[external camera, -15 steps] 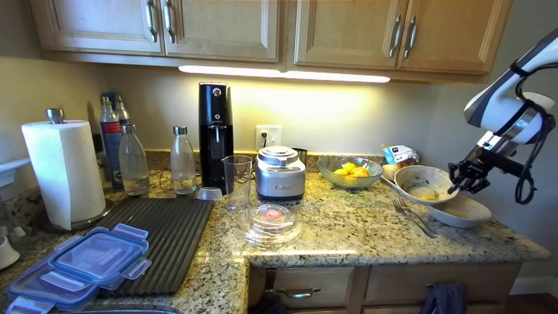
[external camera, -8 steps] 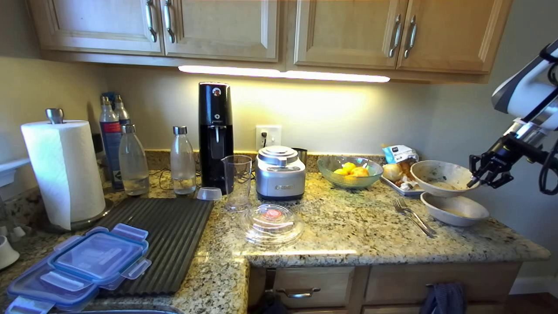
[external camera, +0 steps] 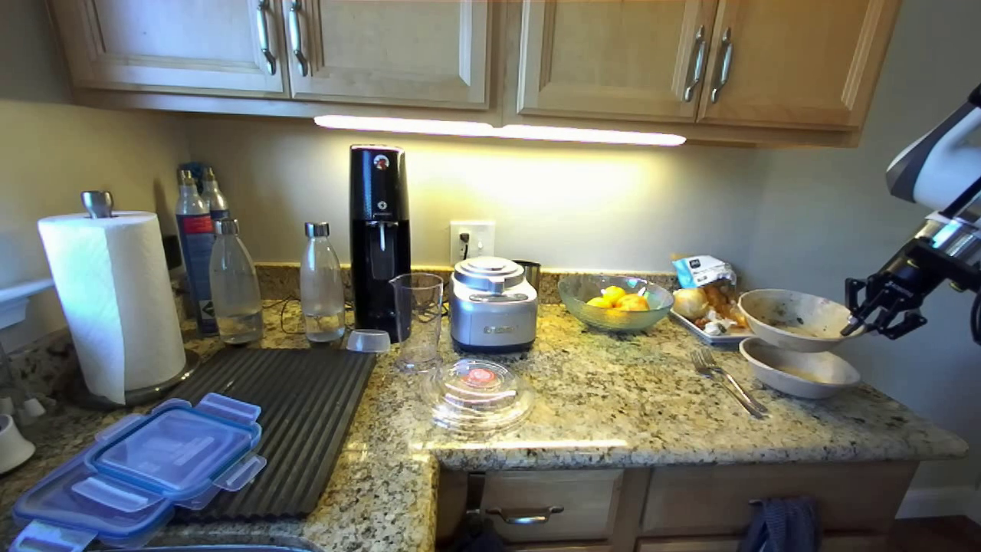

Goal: Put the bowl on the left inside the bowl on the right then place the forks inside it

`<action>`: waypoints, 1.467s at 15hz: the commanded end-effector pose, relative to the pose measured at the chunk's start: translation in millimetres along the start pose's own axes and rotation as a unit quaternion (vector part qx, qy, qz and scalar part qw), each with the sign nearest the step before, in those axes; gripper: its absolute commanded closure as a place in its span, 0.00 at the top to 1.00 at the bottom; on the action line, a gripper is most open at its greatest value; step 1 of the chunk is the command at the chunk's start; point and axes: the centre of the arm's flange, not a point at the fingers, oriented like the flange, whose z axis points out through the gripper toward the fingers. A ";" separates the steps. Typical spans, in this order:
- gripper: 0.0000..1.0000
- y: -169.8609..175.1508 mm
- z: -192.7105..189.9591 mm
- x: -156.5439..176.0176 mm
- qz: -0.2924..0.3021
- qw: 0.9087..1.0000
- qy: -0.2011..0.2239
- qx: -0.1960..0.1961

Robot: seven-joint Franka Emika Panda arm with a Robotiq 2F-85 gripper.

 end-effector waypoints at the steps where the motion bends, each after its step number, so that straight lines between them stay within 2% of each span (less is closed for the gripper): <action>1: 0.04 10.9 7.0 -6.2 0.028 1.000 -0.002 -0.005; 5: 0.04 21.2 16.4 -3.8 0.042 0.999 -0.005 -0.008; 9: 0.04 30.7 26.2 1.3 0.067 0.998 0.009 -0.001; 13: 0.03 35.5 35.3 4.2 0.075 0.997 0.022 -0.013; 19: 0.02 35.4 51.7 2.2 0.076 0.997 0.005 -0.016; 20: 0.06 33.1 50.5 0.6 0.078 0.997 0.007 -0.016; 21: 0.32 31.7 49.7 -0.5 0.076 0.997 0.011 -0.018; 22: 0.32 29.8 43.5 -2.6 0.070 0.997 0.022 -0.019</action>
